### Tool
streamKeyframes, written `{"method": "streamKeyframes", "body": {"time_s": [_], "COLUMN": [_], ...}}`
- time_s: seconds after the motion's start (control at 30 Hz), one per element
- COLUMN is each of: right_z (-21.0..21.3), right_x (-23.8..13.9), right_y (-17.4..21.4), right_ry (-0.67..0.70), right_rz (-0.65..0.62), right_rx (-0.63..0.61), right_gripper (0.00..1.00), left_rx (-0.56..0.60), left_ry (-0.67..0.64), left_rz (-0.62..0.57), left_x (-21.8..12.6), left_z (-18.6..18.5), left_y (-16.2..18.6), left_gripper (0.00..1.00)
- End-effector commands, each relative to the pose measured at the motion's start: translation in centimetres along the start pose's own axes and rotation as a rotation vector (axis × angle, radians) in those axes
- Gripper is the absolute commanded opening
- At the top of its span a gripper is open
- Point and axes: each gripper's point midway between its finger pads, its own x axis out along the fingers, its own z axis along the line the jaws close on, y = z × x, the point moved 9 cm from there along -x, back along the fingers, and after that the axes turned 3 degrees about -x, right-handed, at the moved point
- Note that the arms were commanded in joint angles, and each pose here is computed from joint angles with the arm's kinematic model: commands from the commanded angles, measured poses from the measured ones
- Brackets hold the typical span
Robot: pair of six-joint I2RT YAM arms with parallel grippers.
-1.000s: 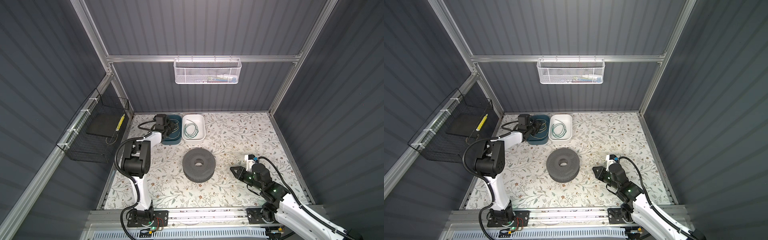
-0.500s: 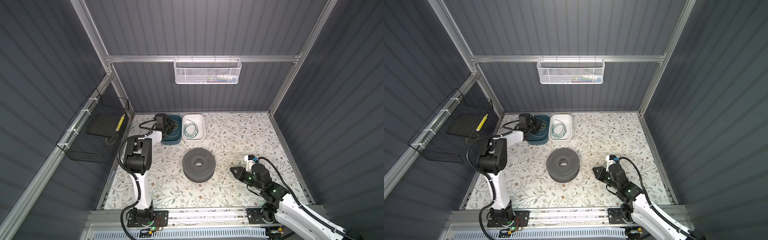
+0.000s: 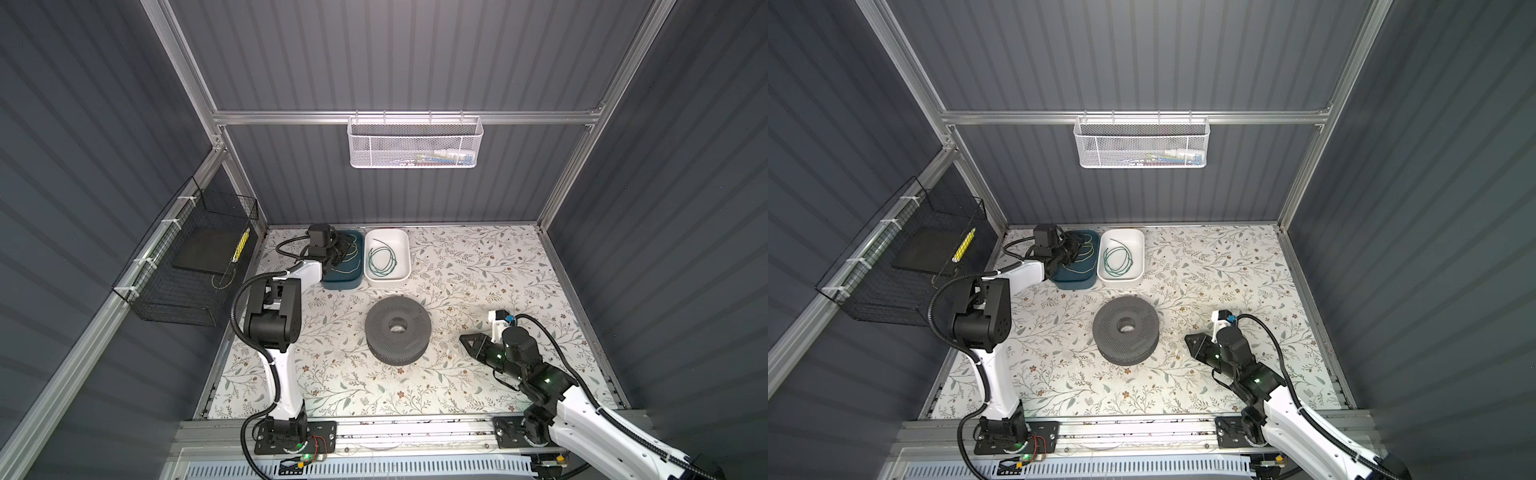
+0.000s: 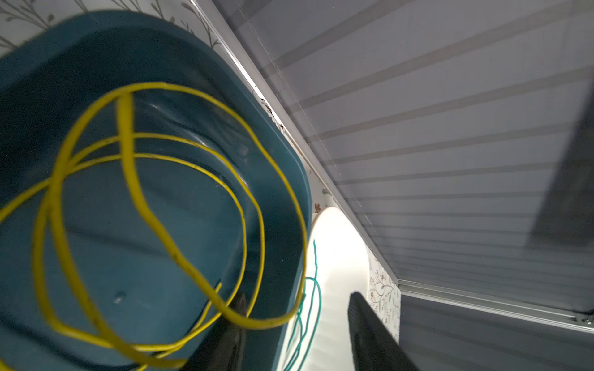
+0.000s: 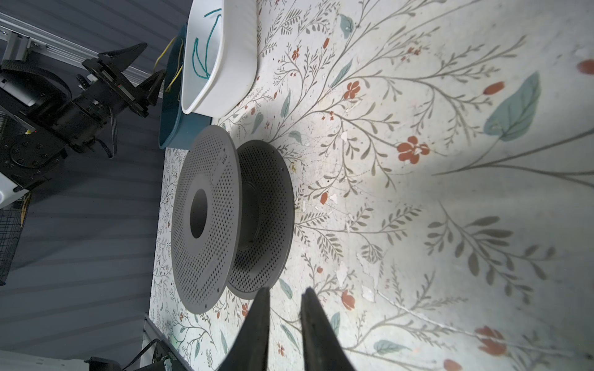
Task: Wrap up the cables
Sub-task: 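Reach the left gripper into the teal tray and grasp the yellow cable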
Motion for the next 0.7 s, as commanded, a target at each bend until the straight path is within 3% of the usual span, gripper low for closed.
{"method": "streamKeyframes", "body": {"time_s": [0.0, 0.13, 0.3, 0.47, 0.67], "right_z": [0.4, 0.3, 0.3, 0.4, 0.6], "right_x": [-0.1, -0.3, -0.3, -0.4, -0.4], "right_y": [-0.4, -0.4, -0.4, -0.5, -0.6], "right_ry": [-0.014, -0.009, -0.008, -0.012, -0.016], "right_rz": [-0.019, -0.024, -0.027, -0.03, -0.032], "right_rx": [-0.005, -0.009, -0.01, -0.014, -0.017], "right_gripper": [0.22, 0.22, 0.22, 0.22, 0.22], "left_rx": [0.011, -0.017, -0.051, -0.063, -0.073], "left_ry": [0.012, 0.028, 0.047, 0.044, 0.089], "left_rz": [-0.022, -0.023, -0.031, -0.04, -0.031], "left_x": [-0.8, -0.1, 0.5, 0.6, -0.1], "left_z": [-0.8, -0.1, 0.9, 1.3, 0.9], "left_y": [-1.0, -1.6, -2.4, -2.8, -3.0], "left_gripper": [0.55, 0.47, 0.17, 0.13, 0.0]}}
